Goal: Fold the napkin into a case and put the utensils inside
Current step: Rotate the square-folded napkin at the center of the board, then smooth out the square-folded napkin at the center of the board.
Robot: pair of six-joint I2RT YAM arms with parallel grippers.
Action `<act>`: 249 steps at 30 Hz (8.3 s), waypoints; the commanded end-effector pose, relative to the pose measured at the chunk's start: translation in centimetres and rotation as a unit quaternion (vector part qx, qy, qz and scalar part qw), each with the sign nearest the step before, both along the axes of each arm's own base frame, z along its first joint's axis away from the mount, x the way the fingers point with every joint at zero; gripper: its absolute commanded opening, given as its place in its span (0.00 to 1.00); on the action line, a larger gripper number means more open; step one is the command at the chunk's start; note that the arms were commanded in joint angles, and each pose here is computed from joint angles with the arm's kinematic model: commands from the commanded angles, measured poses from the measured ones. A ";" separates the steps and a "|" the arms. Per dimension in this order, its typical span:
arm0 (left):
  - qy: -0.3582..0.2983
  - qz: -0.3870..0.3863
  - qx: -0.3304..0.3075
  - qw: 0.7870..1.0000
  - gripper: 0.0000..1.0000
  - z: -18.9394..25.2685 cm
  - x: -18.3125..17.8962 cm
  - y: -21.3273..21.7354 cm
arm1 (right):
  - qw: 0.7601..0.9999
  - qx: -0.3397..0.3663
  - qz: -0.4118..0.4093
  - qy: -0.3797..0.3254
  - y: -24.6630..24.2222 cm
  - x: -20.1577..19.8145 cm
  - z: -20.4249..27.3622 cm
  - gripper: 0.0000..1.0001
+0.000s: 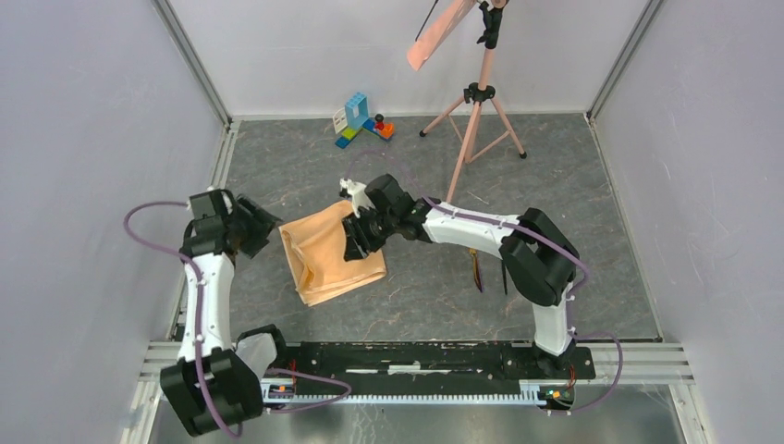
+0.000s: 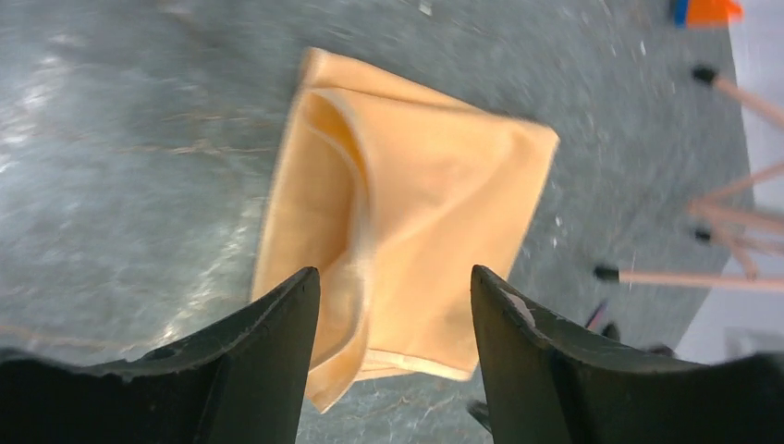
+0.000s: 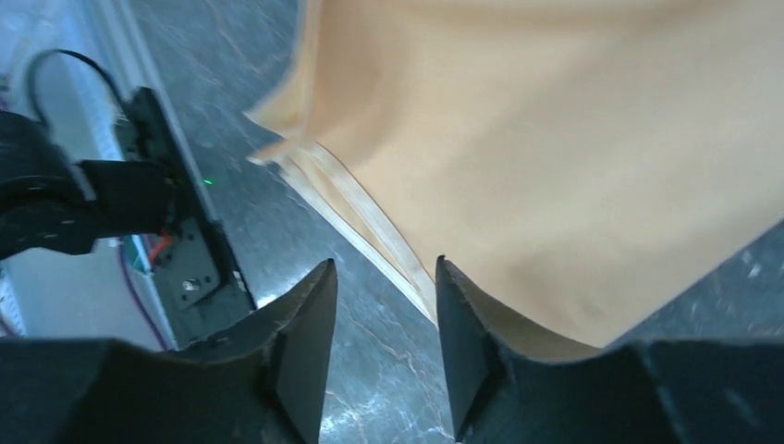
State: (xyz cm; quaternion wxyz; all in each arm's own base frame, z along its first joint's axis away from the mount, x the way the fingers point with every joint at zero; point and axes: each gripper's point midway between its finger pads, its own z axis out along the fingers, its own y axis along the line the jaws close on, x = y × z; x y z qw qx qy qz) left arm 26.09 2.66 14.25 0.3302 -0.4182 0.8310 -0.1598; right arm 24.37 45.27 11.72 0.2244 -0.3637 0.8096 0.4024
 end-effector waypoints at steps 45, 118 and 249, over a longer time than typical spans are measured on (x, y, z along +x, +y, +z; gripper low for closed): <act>0.131 -0.320 -0.049 0.937 0.69 -10.9 3.6 -19.3 | 0.976 -0.140 -0.137 -0.098 -14.2 7.7 -6.2 0.40; 0.108 -0.100 -0.025 0.989 0.36 -11.7 -6.7 -11.2 | 0.891 -0.126 -0.424 0.100 -17.4 -2.1 -9.1 0.49; 0.063 -0.115 0.007 0.991 0.15 -9.0 -5.5 -10.6 | 0.922 -0.108 -0.365 0.073 -13.4 -1.6 -6.7 0.33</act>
